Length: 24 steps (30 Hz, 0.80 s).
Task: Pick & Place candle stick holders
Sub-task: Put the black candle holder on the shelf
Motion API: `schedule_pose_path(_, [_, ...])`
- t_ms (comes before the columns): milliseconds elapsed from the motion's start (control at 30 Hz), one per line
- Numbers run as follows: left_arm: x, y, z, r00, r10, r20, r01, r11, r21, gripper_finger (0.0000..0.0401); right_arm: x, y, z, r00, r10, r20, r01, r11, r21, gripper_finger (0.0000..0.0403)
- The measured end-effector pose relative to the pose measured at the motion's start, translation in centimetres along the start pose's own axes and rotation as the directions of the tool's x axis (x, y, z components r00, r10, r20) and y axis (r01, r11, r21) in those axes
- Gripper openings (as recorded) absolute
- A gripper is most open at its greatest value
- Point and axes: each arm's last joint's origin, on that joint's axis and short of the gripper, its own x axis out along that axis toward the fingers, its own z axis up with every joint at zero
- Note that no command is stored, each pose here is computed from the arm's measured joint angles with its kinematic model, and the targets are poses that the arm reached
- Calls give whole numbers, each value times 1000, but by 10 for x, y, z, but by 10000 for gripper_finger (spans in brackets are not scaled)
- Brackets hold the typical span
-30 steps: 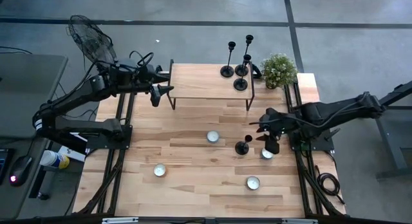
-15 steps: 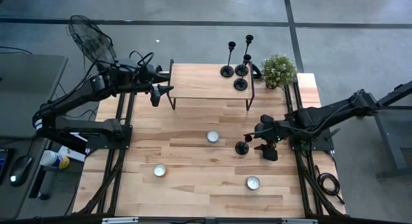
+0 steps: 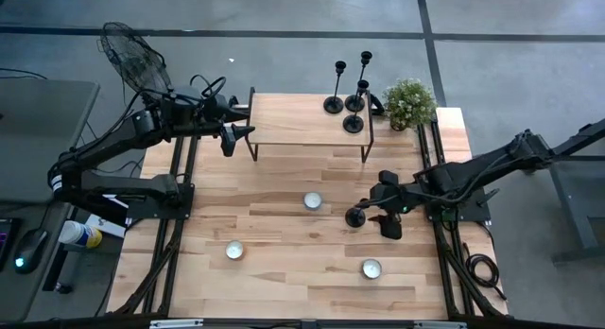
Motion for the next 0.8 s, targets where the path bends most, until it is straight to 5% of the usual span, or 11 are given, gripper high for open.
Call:
schedule_pose_path(233, [0, 0, 0, 1000, 0, 0, 0, 1000, 0, 216, 22, 5, -1, 993, 38, -112, -33, 998, 48, 248])
schedule_pose_path(500, [0, 0, 0, 1000, 1, 1, -1, 1000, 0, 216, 11, 0, -15, 969, 60, -241, -36, 994, 99, 248])
schedule_pose_path(800, [0, 0, 0, 1000, 3, 1, -3, 1000, -1, 216, -19, -3, -6, 975, 149, -164, -126, 981, 147, 248])
